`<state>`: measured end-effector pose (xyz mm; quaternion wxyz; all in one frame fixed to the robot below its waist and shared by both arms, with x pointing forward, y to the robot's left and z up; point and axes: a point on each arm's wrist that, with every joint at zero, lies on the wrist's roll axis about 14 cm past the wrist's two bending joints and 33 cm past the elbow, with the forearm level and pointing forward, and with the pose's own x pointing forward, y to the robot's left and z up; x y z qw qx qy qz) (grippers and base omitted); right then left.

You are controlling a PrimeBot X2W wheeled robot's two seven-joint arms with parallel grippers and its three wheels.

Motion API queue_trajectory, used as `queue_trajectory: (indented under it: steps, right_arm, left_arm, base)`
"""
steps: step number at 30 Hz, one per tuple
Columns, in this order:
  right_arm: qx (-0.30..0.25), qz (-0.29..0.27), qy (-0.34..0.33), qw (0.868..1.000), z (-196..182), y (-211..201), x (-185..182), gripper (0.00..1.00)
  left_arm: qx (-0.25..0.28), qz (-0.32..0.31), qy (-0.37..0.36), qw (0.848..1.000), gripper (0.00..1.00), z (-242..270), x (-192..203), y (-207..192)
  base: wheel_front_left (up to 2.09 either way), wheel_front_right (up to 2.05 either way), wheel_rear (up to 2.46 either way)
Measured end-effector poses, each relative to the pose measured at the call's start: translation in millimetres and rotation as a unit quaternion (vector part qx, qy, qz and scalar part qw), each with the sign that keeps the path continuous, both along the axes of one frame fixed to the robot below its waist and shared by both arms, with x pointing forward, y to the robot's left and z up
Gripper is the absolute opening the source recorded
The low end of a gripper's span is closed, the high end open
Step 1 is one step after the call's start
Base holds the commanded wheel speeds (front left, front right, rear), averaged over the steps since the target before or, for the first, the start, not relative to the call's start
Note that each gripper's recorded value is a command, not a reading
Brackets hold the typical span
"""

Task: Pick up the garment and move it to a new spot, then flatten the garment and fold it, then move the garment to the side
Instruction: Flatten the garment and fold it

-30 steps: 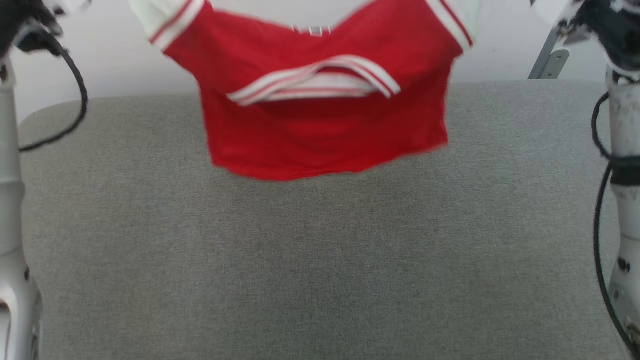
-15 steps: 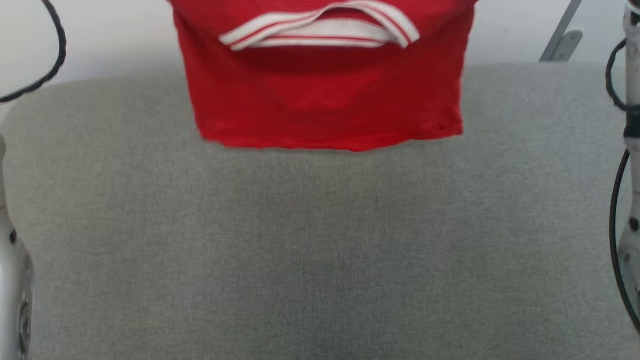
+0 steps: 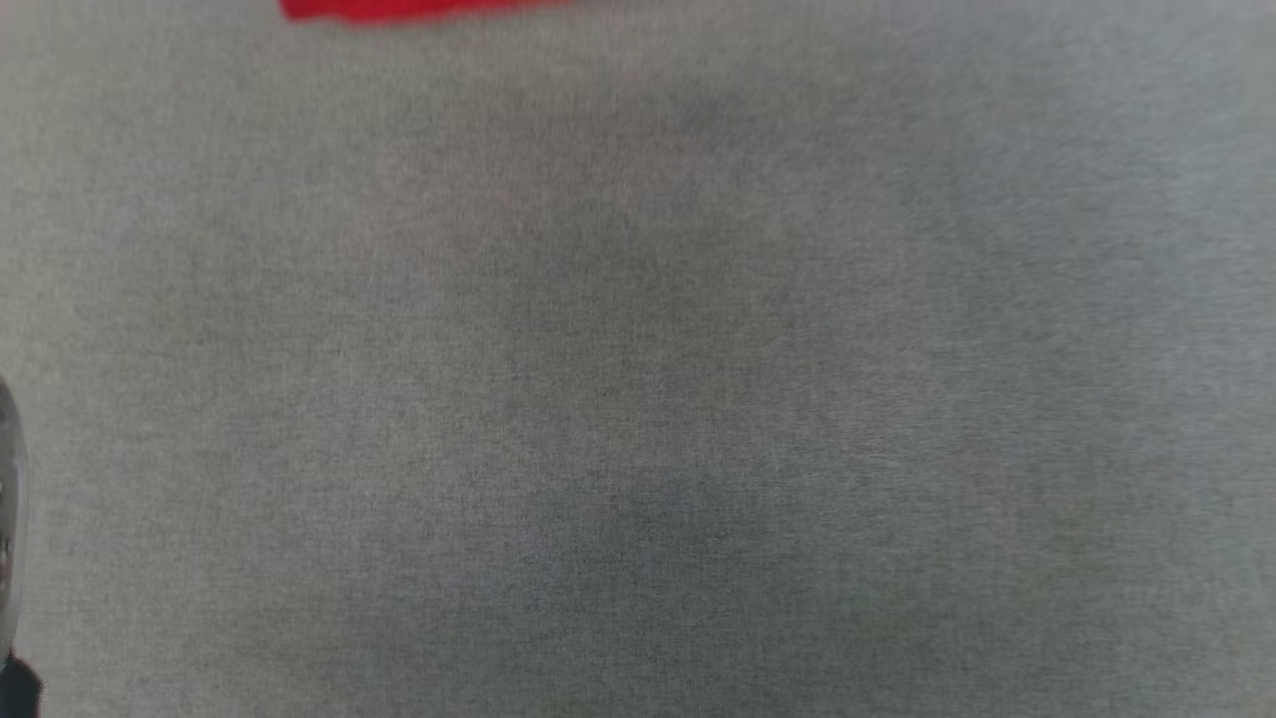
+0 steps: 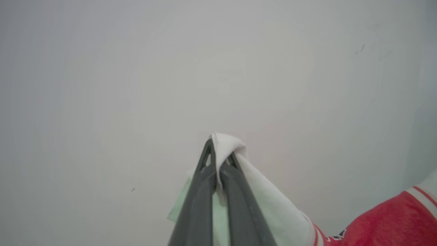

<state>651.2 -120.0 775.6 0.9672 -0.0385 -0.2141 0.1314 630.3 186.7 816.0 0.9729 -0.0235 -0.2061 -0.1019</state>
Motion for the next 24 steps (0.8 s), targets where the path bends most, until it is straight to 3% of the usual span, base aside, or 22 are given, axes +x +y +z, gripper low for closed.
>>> queue_trajectory:
  steps: [4, 9, 14, 18, 20, 24]
  right_arm:
    - [-0.047, -0.007, -0.025, 0.999, -20.3, 8.6, 19.7, 0.0]
    - [-0.045, 0.01, 0.061, 0.997, -90.3, 27.3, 38.7, 0.0]
    - [-0.053, 0.014, 0.172, 0.983, -164.9, 32.8, 36.3, 0.0]
    - [-0.028, 0.026, 0.264, 0.964, -211.6, 40.4, 20.9, 0.0]
    - [0.0, 0.035, 0.323, 0.946, -236.1, 44.0, 9.1, 0.0]
    - [-0.005, 0.052, 0.392, 0.919, -262.1, 43.5, -16.0, 0.0]
  left_arm:
    - [0.004, 0.006, -0.03, 1.0, 0.0, -21.6, 16.0, 0.4]
    - [0.016, 0.019, 0.022, 0.999, 0.0, -80.7, 31.0, 10.9]
    - [0.026, 0.018, 0.127, 0.991, 0.0, -158.1, 30.6, 14.8]
    - [0.021, 0.019, 0.235, 0.972, 0.0, -218.0, 17.1, 21.6]
    - [0.034, 0.016, 0.29, 0.956, 0.0, -246.0, 5.6, 23.0]
    - [0.022, 0.014, 0.394, 0.919, 0.0, -292.4, -24.4, 32.1]
  base:
    - [0.0, 0.0, 0.0]
    - [0.0, 0.0, 0.0]
    - [0.0, 0.0, 0.0]
    - [0.0, 0.0, 0.0]
    - [0.0, 0.0, 0.0]
    - [0.0, 0.0, 0.0]
